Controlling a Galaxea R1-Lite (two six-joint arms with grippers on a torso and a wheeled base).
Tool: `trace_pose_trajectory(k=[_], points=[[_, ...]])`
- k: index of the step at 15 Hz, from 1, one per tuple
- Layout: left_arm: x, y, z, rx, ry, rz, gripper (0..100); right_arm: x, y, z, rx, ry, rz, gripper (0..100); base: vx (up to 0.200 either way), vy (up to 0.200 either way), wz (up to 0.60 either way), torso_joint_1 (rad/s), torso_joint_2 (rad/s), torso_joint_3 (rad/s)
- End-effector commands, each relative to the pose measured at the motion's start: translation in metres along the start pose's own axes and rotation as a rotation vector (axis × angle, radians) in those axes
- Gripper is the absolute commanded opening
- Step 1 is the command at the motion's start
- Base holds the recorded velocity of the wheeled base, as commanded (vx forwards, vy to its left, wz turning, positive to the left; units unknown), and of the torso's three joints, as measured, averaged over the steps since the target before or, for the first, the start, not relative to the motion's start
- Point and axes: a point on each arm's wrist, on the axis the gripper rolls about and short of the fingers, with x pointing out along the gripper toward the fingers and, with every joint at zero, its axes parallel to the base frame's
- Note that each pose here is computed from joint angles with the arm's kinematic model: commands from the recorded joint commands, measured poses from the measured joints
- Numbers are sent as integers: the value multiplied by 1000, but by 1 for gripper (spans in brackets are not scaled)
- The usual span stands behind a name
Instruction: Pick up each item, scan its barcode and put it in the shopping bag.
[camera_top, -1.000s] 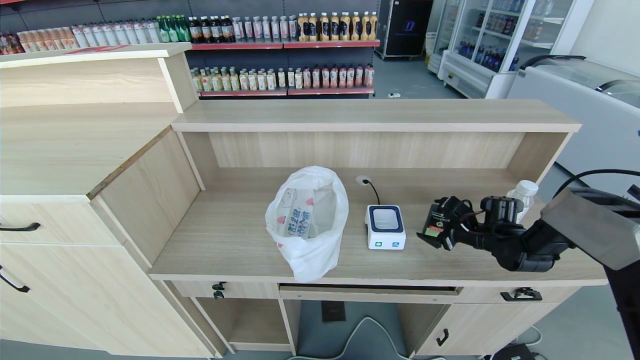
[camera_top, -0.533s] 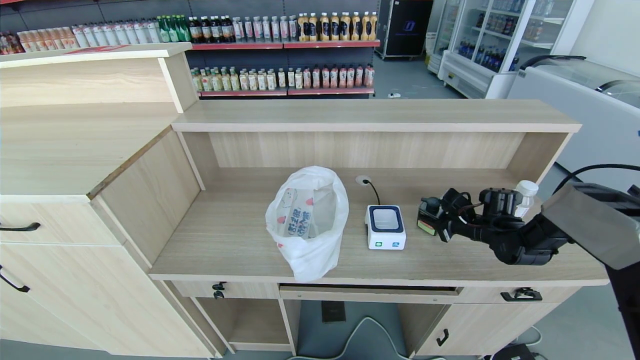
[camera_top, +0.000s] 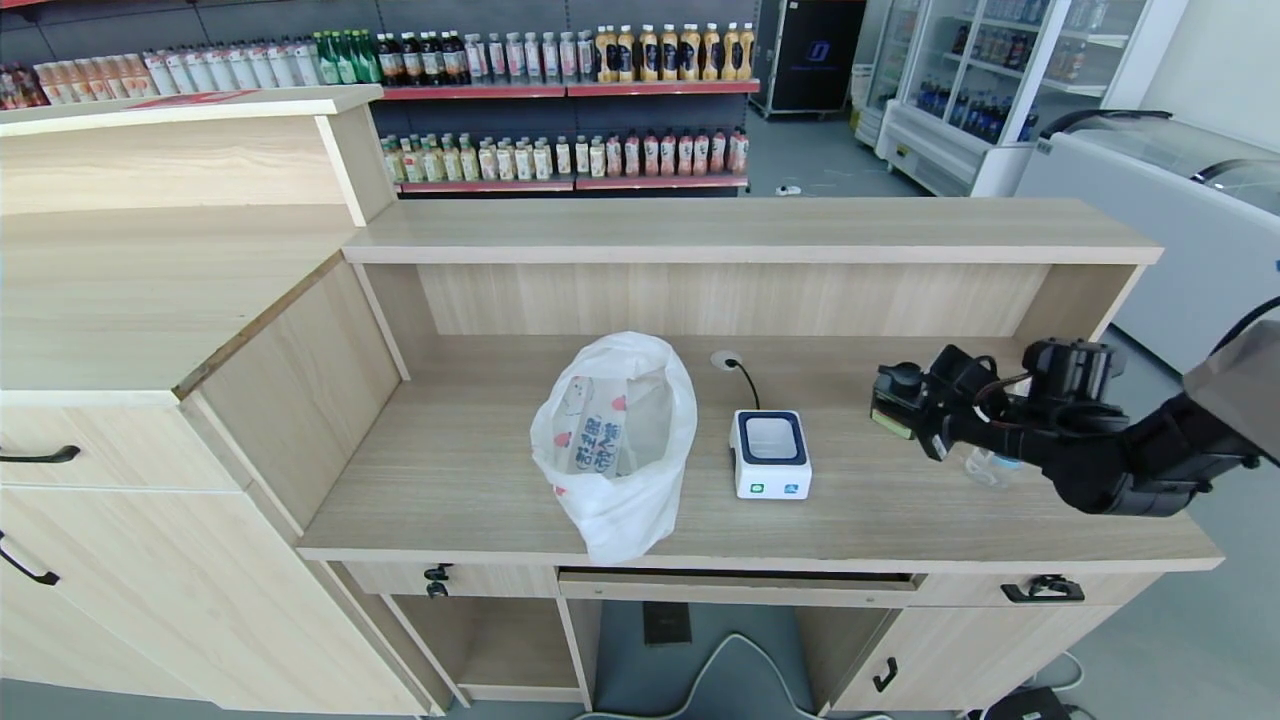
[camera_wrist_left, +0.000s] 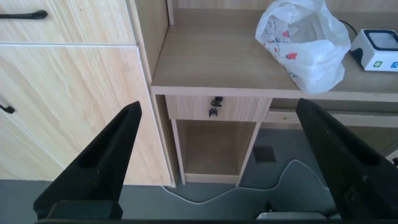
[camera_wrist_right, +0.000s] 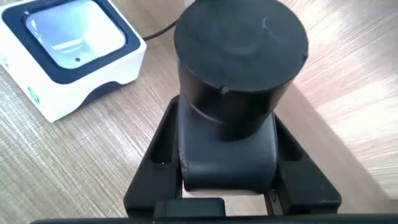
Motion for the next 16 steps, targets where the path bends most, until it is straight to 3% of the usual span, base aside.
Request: trace_pose_trajectory(k=[1,3,4,5,6,7,8,9,10,11,13,16], points=[[0,0,0,0,-1,0,100,-87,-20,79,-217,-130,-46,0,0,0,0,0,0,0],[0,0,0,0,-1,0,100,-122,-2,110,-381,-215,-18,0,0,0,0,0,0,0],[0,0,0,-2,-1,0,100,-138,27,128,-492,-283,37,0,0,0,0,0,0,0],[0,0,0,0,-1,0,100,-145,42,135,-558,-326,62,0,0,0,0,0,0,0],[0,0,0,0,-1,0,100,-161,65,149,-774,-415,70,0,0,0,0,0,0,0],[0,0,0,0,-1,0,100,-170,78,160,-947,-487,45,0,0,0,0,0,0,0],[0,0,0,0,-1,0,100,-175,88,174,-1206,-574,-31,0,0,0,0,0,0,0],[0,0,0,0,-1,0,100,-172,104,192,-1392,-706,-76,0,0,0,0,0,0,0],[0,0,0,0,-1,0,100,-169,114,200,-1441,-776,-83,0,0,0,0,0,0,0],[0,0,0,0,-1,0,100,-163,135,211,-1531,-903,-91,0,0,0,0,0,0,0],[0,0,0,0,-1,0,100,-170,148,227,-1594,-1076,-145,0,0,0,0,0,0,0],[0,0,0,0,-1,0,100,-175,151,235,-1682,-1162,-236,0,0,0,0,0,0,0]])
